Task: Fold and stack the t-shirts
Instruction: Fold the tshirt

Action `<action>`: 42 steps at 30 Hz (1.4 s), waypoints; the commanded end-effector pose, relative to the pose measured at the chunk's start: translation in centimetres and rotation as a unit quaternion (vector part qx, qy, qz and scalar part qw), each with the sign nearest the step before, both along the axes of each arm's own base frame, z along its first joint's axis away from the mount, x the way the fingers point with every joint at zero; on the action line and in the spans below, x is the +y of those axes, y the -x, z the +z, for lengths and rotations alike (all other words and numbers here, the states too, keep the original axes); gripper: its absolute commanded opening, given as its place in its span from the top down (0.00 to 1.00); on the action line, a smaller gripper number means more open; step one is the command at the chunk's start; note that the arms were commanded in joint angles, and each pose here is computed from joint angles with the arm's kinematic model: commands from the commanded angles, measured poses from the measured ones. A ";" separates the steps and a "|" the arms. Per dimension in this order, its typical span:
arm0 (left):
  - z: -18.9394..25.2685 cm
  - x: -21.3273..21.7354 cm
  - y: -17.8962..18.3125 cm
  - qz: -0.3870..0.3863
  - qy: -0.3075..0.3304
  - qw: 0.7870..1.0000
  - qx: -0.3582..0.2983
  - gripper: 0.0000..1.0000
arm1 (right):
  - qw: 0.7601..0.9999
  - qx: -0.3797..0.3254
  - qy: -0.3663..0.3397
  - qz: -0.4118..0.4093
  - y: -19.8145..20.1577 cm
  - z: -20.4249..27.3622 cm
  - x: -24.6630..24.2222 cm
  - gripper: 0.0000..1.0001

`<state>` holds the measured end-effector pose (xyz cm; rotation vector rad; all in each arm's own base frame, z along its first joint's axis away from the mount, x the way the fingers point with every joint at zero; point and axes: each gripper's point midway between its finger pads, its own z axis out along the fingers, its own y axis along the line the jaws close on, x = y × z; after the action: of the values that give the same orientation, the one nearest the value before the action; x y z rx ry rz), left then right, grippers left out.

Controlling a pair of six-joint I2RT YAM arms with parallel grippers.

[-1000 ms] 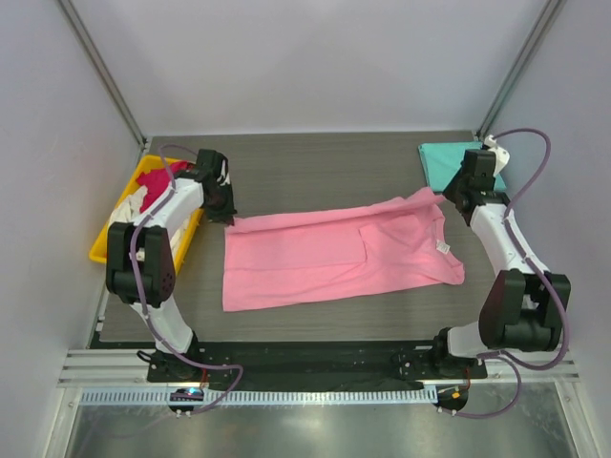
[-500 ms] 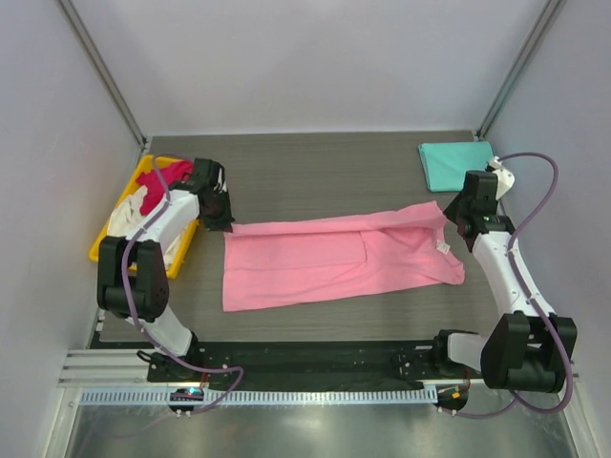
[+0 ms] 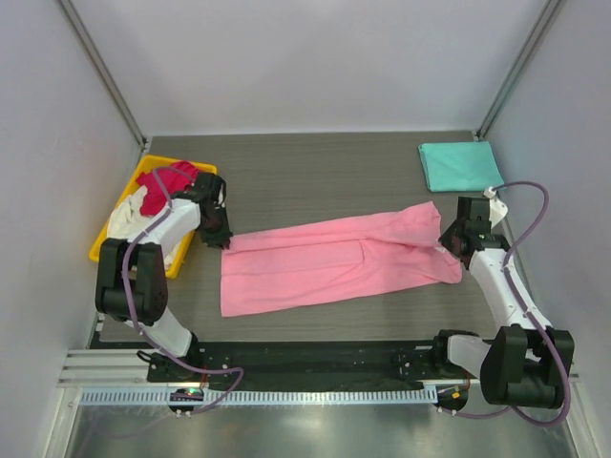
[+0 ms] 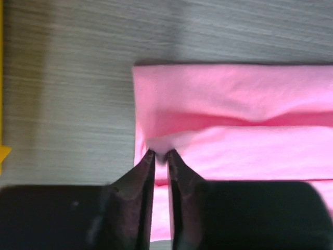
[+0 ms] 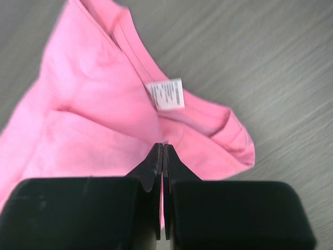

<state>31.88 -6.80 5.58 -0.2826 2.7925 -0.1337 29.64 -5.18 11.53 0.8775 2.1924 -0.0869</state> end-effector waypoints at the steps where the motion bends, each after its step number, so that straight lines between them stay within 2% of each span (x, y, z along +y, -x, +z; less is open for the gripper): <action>1: 1.6 0.7 -0.2 0.004 -0.037 0.999 -0.018 0.80 | 0.998 0.008 -0.060 0.003 1.4 -1.8 2.0 0.99; 5: 3.1 0.1 -0.1 -0.008 -0.052 0.998 -0.038 0.61 | 0.997 0.012 -0.077 0.017 2.3 -2.6 2.9 0.99; 7: 3.7 -0.8 -0.2 -0.020 -0.056 0.997 -0.043 0.59 | 0.997 0.015 -0.073 0.013 2.7 -2.9 2.7 0.99; 15: 2.3 -1.5 -0.3 -0.029 -0.072 0.997 -0.021 0.57 | 0.997 0.015 -0.076 0.022 2.8 -3.0 3.0 0.99; 22: 0.5 -1.5 1.7 -0.021 -0.068 0.997 0.018 0.57 | 0.996 0.006 -0.080 0.027 2.6 -2.5 3.2 0.99; 26: -0.7 -2.2 2.9 -0.012 -0.044 0.998 0.031 0.55 | 0.996 0.003 -0.085 0.034 2.4 -2.5 3.5 0.99; 36: -2.4 -1.7 3.7 0.009 -0.053 0.998 0.044 0.60 | 0.995 -0.001 -0.085 0.044 1.9 -2.3 3.6 0.99; 39: -2.3 -1.7 3.5 0.013 -0.055 0.998 0.041 0.65 | 0.995 0.001 -0.087 0.046 1.8 -2.5 3.7 0.99; 41: -2.3 -1.5 3.2 0.014 -0.062 0.997 0.041 0.72 | 0.995 0.001 -0.087 0.046 1.8 -2.5 3.7 0.99; 42: -2.2 -1.1 3.2 0.017 -0.072 0.996 0.041 0.81 | 0.995 0.001 -0.085 0.046 1.8 -2.5 3.6 0.99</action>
<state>27.58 -8.23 3.08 -0.2893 2.8969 0.0461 26.73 -1.47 7.98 0.8952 2.3052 0.1293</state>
